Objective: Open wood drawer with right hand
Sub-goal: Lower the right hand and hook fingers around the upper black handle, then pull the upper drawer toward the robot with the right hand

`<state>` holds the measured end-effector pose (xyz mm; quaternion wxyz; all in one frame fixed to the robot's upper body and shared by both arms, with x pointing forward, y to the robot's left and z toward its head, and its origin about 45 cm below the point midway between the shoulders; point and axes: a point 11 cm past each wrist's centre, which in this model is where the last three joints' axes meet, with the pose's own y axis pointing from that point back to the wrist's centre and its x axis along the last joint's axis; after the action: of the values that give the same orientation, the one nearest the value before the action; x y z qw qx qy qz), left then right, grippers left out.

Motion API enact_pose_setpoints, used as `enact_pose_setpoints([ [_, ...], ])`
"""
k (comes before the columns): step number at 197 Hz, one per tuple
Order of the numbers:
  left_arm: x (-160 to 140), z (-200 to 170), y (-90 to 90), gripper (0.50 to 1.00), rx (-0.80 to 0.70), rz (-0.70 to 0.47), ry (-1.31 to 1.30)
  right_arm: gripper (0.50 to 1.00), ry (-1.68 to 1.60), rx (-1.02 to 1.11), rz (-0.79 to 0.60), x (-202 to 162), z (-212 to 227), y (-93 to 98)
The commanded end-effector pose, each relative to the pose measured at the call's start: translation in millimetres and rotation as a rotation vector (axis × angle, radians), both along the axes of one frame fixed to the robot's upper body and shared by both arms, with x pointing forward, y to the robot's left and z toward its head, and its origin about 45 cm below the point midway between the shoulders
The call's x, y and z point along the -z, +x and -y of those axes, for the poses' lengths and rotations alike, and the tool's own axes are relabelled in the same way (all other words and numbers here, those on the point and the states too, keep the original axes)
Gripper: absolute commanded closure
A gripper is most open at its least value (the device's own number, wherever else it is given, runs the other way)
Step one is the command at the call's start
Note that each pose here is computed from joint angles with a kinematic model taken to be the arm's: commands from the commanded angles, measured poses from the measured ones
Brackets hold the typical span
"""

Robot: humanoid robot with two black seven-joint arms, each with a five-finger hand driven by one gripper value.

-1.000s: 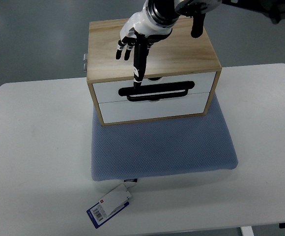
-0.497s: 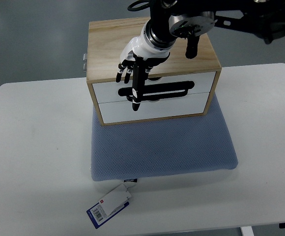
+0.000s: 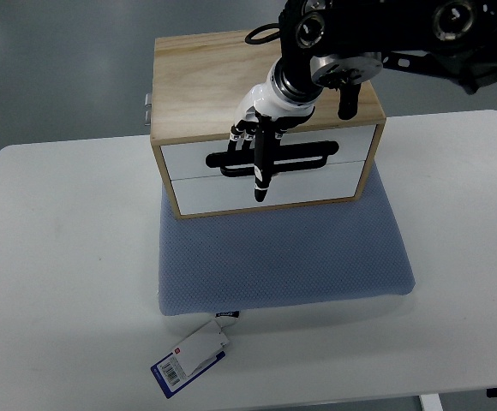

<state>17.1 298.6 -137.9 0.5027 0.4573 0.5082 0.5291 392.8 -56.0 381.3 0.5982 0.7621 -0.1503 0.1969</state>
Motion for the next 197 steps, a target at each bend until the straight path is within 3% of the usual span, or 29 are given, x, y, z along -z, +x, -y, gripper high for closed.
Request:
enact_pose_setpoints([
  [1,0.0,0.1,0.0,0.500,0.000,0.000,0.000,0.556,-0.021,0.007,-0.004,7.2,6.8,2.0],
  [197,0.0,0.1,-0.1,0.500,0.002,0.000,0.000,0.556,-0.087,-0.003,-0.076,39.3,38.1,4.9],
])
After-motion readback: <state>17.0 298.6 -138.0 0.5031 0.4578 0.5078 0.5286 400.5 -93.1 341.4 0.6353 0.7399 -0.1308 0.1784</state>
